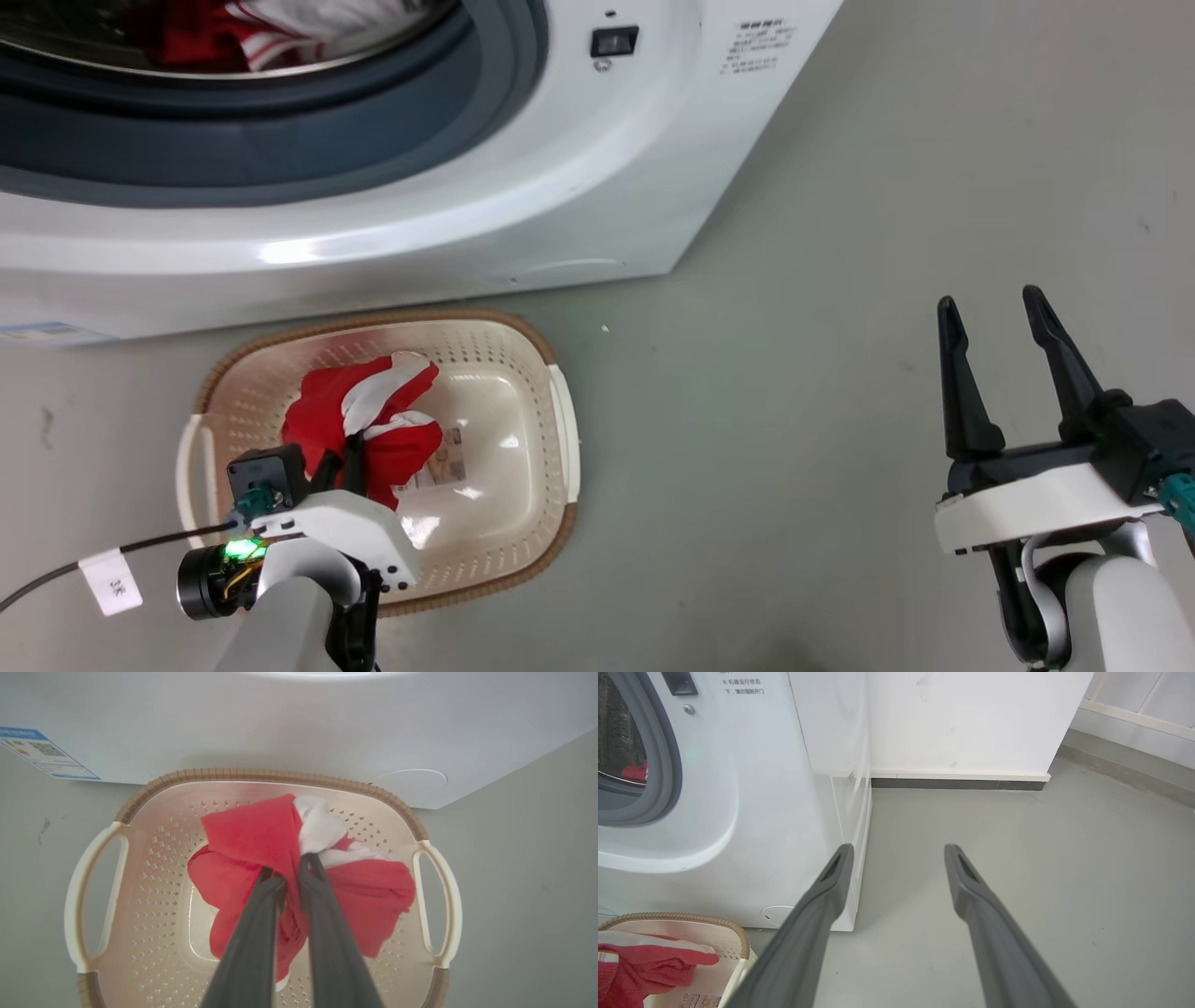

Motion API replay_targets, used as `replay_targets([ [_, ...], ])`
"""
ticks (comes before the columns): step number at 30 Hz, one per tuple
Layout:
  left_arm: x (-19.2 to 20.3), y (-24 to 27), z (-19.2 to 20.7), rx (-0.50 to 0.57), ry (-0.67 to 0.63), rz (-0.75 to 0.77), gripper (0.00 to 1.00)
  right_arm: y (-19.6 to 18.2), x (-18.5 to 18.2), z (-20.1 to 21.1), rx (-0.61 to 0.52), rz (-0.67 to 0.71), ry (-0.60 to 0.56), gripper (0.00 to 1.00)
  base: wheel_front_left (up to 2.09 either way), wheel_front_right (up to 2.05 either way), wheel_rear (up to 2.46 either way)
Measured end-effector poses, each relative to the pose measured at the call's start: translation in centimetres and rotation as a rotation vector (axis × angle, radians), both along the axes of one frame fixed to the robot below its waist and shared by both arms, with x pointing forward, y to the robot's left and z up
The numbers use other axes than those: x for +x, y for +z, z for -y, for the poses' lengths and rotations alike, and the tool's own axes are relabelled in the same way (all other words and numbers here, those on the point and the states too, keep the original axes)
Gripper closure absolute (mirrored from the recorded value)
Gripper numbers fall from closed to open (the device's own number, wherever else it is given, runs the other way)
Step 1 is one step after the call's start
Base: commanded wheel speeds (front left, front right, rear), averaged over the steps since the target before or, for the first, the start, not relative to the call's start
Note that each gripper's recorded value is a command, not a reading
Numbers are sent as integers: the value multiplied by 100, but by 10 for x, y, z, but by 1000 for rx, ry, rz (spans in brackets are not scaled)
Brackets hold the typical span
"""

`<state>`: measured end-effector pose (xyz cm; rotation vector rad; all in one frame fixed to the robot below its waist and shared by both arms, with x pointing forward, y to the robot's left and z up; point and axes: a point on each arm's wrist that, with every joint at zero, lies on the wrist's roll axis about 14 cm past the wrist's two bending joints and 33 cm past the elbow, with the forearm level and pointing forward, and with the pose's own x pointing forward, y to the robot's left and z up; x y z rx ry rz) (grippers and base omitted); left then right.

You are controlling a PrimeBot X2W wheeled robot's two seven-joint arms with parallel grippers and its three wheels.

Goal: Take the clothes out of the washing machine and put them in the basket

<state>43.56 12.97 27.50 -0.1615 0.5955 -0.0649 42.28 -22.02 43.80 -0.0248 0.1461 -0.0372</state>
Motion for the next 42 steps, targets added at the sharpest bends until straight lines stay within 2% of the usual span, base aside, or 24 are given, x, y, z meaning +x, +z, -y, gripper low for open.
replay_targets([
  [10,-20,-86,10,0,-9,-284,100,-34,8,13,-7,-61,-30,0,0,0,0],
  [20,-49,-115,20,-18,-21,-443,99,-46,4,21,-8,-88,-55,0,0,0,0],
  [21,-49,-114,20,-23,-16,-446,72,-45,3,21,-6,-86,-56,0,0,0,0],
  [22,-50,-113,20,-28,-11,-447,54,-43,3,22,-5,-81,-57,0,0,0,0],
  [23,-50,-111,21,-32,-14,-445,22,-41,3,22,-4,-75,-57,0,0,0,0],
  [24,-50,-108,20,-34,-11,-442,0,-39,2,22,-3,-70,-58,0,0,0,0],
  [34,-49,-71,15,-45,-5,-362,0,-6,-3,18,0,10,-50,0,0,0,0],
  [42,-8,-4,9,-43,5,-99,0,19,-16,11,0,54,-35,0,0,0,0],
])
